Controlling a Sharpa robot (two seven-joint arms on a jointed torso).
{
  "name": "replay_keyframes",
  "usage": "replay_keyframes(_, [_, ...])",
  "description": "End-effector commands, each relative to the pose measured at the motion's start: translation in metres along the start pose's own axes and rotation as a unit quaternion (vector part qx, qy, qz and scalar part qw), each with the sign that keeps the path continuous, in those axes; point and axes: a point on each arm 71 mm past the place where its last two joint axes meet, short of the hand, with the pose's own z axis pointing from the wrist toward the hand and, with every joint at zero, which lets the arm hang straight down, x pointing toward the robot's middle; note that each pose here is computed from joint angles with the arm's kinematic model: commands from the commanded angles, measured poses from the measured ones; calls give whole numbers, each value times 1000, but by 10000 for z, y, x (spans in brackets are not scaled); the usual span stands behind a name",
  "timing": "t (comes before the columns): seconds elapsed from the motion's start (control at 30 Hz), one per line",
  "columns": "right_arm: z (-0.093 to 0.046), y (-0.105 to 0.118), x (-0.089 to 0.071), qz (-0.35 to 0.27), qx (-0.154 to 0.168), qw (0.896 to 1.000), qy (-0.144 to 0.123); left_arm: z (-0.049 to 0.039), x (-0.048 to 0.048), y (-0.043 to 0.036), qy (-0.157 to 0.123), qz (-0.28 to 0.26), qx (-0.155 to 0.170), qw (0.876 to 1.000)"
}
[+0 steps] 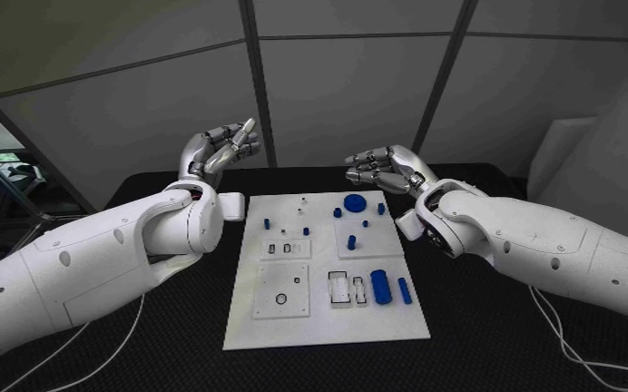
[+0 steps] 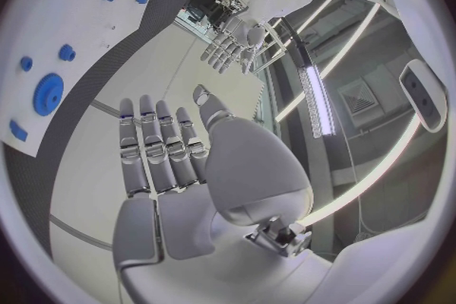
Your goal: Assemble the parts on the task board
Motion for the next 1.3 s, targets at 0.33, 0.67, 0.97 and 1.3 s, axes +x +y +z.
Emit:
replay_keyframes(0.33, [126,222,-165,-226,-43,973,35,-202,75,-84,42,-16,1,999])
replay_keyframes(0.67, [231,397,-241,-352,-5,934,70,-375,178,-182,104,7,9,995])
replay_keyframes(0.97, [273,440,-216,-441,24,892,98,-419,225,-197,131,10,7,991])
replay_keyframes(1.3, [295,422,-191,-493,46,862,110,-448,281,-190,149,2,5,989])
